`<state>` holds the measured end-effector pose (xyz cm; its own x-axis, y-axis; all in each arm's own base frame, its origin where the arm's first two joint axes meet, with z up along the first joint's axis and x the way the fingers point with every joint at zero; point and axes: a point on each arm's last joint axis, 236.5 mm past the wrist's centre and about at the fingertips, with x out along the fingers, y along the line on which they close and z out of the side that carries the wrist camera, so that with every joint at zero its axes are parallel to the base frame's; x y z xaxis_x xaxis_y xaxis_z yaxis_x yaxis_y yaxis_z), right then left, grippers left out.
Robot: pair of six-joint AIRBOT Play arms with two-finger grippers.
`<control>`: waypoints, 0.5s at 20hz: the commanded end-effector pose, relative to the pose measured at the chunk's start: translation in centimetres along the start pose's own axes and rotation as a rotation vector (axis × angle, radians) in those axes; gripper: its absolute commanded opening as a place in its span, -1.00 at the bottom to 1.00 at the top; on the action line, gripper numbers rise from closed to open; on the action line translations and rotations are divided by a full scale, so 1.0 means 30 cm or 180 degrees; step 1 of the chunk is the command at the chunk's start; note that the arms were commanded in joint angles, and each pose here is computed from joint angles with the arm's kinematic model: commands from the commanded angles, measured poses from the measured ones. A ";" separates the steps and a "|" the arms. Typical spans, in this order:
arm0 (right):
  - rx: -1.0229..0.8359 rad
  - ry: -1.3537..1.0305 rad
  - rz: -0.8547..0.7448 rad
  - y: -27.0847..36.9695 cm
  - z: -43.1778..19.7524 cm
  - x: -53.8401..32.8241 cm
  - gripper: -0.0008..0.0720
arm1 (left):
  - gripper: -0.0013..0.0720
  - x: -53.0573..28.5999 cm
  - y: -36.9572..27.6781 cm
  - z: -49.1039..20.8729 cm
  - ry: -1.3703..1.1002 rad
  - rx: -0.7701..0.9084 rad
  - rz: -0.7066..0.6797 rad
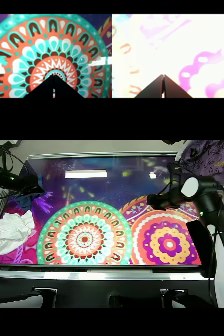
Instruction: Fold the clothes and pants, and hang the long-sleeved shirts on hangers.
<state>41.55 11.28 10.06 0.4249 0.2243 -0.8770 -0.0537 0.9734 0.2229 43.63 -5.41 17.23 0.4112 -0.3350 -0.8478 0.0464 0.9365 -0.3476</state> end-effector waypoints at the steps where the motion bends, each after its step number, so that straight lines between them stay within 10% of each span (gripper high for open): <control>1: -0.0120 0.0017 0.0057 0.061 -0.016 0.004 -0.90 | -0.90 0.006 0.005 -0.012 0.0041 0.0025 0.0045; 10: -0.0120 0.0103 0.0043 0.057 -0.037 0.004 -0.90 | -0.90 0.006 0.004 -0.012 0.0040 0.0024 0.0041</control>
<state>40.57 12.94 9.81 0.3956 0.2361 -0.8875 -0.0911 0.9717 0.2179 43.40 -5.38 16.89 0.4003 -0.3244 -0.8570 0.0474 0.9413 -0.3341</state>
